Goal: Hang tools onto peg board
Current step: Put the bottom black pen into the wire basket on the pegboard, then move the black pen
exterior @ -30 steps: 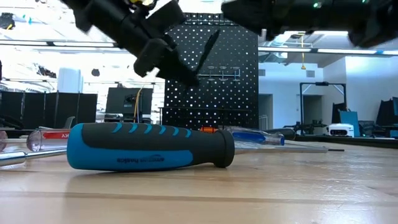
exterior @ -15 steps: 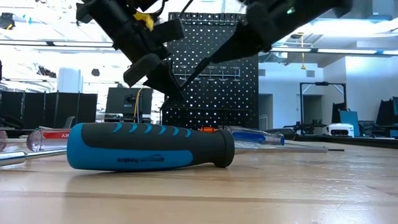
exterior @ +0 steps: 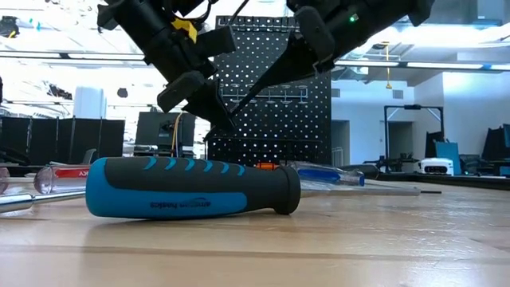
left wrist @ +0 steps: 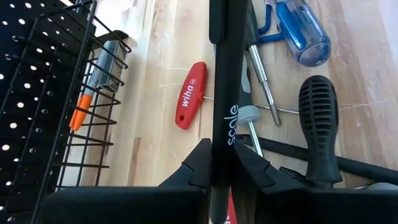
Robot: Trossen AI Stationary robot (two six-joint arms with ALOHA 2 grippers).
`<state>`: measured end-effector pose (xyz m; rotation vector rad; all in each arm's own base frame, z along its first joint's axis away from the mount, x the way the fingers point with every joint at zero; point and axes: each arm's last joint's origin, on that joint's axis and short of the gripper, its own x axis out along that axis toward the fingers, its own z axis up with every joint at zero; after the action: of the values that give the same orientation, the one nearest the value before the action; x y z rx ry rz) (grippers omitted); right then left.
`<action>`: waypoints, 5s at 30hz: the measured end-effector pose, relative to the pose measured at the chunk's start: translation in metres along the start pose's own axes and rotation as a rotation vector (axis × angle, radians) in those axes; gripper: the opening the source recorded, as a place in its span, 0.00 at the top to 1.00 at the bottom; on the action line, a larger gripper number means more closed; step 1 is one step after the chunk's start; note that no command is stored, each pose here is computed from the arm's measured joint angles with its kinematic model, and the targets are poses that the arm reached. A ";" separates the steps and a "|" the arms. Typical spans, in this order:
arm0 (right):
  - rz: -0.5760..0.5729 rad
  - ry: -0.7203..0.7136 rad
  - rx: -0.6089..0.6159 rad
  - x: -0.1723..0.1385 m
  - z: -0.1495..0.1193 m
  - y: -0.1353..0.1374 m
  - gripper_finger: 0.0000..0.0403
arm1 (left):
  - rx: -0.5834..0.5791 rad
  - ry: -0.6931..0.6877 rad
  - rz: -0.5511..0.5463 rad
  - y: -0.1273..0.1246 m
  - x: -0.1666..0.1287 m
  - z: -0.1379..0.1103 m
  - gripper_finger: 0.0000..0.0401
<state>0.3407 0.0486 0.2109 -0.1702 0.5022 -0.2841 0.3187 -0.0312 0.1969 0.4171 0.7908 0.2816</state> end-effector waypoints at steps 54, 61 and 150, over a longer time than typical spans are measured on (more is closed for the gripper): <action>-0.023 -0.282 0.450 0.022 -0.089 -0.190 0.90 | -0.218 -0.006 0.230 0.037 -0.074 -0.039 0.68; -0.039 -0.279 0.431 0.022 -0.089 -0.191 0.88 | -0.219 -0.013 0.230 0.037 -0.074 -0.038 0.68; 0.446 0.256 -0.148 0.109 -0.042 0.049 0.45 | -0.336 -0.113 0.094 -0.023 -0.063 -0.102 0.68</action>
<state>0.4221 0.0573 0.1148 -0.1617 0.7986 0.1714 0.2037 -0.0504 0.1611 0.1522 0.6001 0.4669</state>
